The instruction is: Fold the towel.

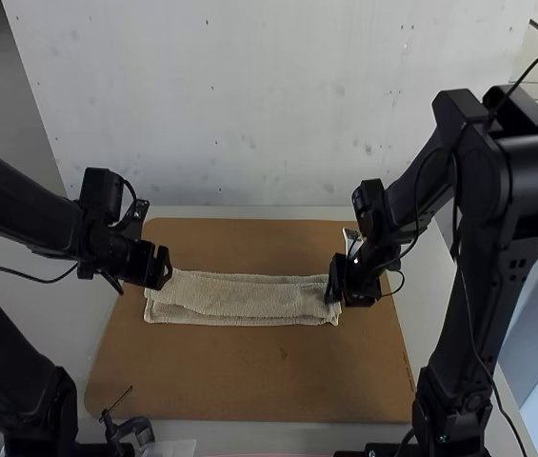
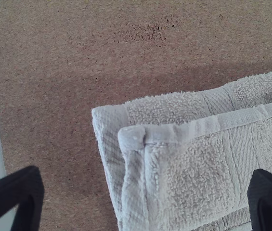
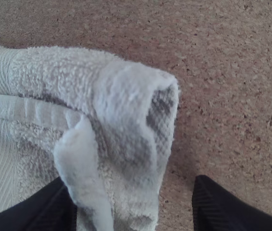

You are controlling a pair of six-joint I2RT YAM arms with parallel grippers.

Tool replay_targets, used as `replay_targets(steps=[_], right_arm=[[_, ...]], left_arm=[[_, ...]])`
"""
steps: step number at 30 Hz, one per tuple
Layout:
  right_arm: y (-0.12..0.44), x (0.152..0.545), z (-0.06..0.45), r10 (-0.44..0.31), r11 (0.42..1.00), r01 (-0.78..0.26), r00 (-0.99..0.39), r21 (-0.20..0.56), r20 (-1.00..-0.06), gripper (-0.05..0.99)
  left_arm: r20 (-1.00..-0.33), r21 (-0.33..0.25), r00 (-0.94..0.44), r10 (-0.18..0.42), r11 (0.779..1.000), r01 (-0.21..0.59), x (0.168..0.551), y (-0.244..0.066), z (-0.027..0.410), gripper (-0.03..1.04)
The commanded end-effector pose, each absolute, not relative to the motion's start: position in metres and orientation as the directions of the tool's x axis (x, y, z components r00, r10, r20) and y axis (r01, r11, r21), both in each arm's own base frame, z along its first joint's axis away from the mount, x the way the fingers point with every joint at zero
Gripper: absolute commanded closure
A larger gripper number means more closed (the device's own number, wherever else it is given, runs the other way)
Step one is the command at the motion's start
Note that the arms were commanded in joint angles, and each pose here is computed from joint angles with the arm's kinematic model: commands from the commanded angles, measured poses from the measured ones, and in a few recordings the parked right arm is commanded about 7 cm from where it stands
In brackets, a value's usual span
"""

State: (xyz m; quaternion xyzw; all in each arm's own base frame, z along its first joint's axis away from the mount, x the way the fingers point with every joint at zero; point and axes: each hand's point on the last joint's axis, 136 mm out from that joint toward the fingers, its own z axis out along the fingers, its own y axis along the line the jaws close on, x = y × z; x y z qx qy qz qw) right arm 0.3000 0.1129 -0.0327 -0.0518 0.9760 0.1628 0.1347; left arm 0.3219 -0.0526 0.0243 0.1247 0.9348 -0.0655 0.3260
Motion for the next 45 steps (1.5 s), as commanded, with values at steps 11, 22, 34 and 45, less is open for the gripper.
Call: replay_targets(steps=[11, 22, 34, 45], right_arm=[[0.106, 0.329, -0.042, 0.007, 0.925, -0.107, -0.954, 0.364, -0.298, 0.46], [0.139, 0.303, -0.048, -0.047, 0.854, -0.149, -0.976, 0.499, -0.212, 0.52], [0.165, 0.291, -0.041, -0.115, 0.795, -0.216, -0.971, 0.567, -0.209, 0.66], [0.13, 0.314, -0.037, -0.03, 0.852, -0.172, -0.959, 0.495, -0.281, 0.88]], left_arm=[[-0.649, -0.045, -0.738, 0.184, 0.959, 0.279, 0.323, -0.056, 0.033, 0.07], [-0.658, -0.045, -0.732, 0.177, 0.961, 0.273, 0.325, -0.055, 0.036, 0.07], [-0.696, -0.044, -0.702, 0.152, 0.966, 0.253, 0.329, -0.05, 0.046, 0.07], [-0.694, -0.049, -0.704, 0.15, 0.966, 0.254, 0.327, -0.051, 0.044, 0.07]])
